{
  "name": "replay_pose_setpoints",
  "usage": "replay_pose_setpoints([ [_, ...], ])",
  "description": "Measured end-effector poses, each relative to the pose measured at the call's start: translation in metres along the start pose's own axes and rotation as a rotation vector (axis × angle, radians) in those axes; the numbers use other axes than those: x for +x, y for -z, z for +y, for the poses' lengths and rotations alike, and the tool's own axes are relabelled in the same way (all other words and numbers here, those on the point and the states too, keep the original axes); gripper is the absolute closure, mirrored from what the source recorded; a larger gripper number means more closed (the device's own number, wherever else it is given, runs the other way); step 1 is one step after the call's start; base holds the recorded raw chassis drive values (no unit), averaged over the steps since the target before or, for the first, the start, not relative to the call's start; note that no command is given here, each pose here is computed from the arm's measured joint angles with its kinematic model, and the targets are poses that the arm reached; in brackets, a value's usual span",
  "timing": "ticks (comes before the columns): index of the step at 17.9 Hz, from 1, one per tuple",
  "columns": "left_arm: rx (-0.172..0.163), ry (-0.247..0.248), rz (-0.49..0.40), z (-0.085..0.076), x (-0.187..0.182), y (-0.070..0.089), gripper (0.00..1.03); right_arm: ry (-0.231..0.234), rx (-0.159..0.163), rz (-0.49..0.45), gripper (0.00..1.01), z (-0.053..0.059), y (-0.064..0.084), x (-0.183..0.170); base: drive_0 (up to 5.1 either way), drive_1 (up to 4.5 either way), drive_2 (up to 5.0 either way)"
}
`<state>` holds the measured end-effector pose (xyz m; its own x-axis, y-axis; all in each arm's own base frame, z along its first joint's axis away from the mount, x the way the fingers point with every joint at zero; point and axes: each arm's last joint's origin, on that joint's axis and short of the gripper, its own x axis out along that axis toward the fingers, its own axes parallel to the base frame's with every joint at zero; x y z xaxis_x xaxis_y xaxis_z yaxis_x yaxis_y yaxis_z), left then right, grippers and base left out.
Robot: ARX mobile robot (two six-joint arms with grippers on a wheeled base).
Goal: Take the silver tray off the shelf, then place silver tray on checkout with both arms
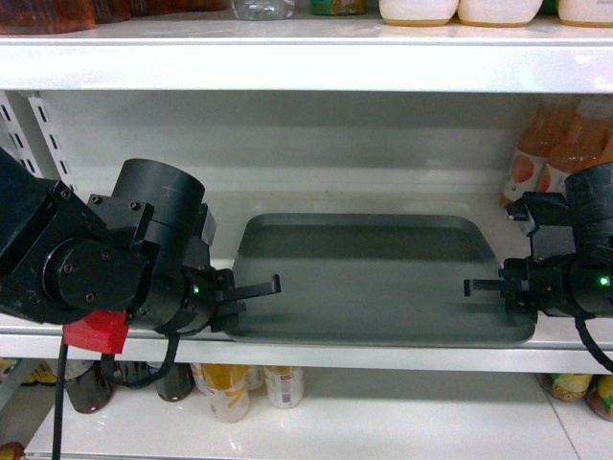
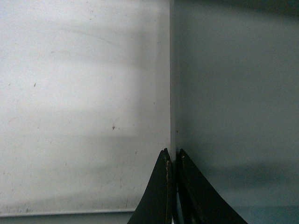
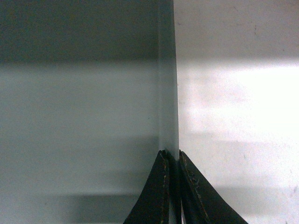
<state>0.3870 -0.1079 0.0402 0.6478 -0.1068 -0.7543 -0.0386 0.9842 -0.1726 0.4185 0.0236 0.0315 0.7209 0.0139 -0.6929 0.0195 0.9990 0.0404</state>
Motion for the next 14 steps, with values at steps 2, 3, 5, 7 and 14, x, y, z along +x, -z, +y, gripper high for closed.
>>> replay_pose_setpoints([
  [2,0.060,-0.031,-0.084,-0.004,-0.049,0.010,1.00,-0.036,0.033,-0.044,0.98,-0.002,0.014,-0.053,0.0,0.00,0.0],
  [3,0.093,-0.008,-0.236,-0.007,-0.101,-0.002,1.00,-0.069,0.060,-0.157,0.98,-0.001,0.002,-0.103,0.0,0.00,0.0],
  [5,0.090,0.008,-0.267,0.015,-0.169,0.036,1.00,-0.145,0.071,-0.199,0.98,0.005,0.046,-0.195,0.0,0.00,0.0],
  [7,0.093,0.026,-0.322,0.018,-0.187,0.037,1.00,-0.162,0.102,-0.246,0.98,0.004,0.056,-0.216,0.0,0.00,0.0],
  [14,0.095,0.020,-0.315,0.018,-0.186,0.038,1.00,-0.163,0.105,-0.237,0.98,0.004,0.056,-0.215,0.0,0.00,0.0],
])
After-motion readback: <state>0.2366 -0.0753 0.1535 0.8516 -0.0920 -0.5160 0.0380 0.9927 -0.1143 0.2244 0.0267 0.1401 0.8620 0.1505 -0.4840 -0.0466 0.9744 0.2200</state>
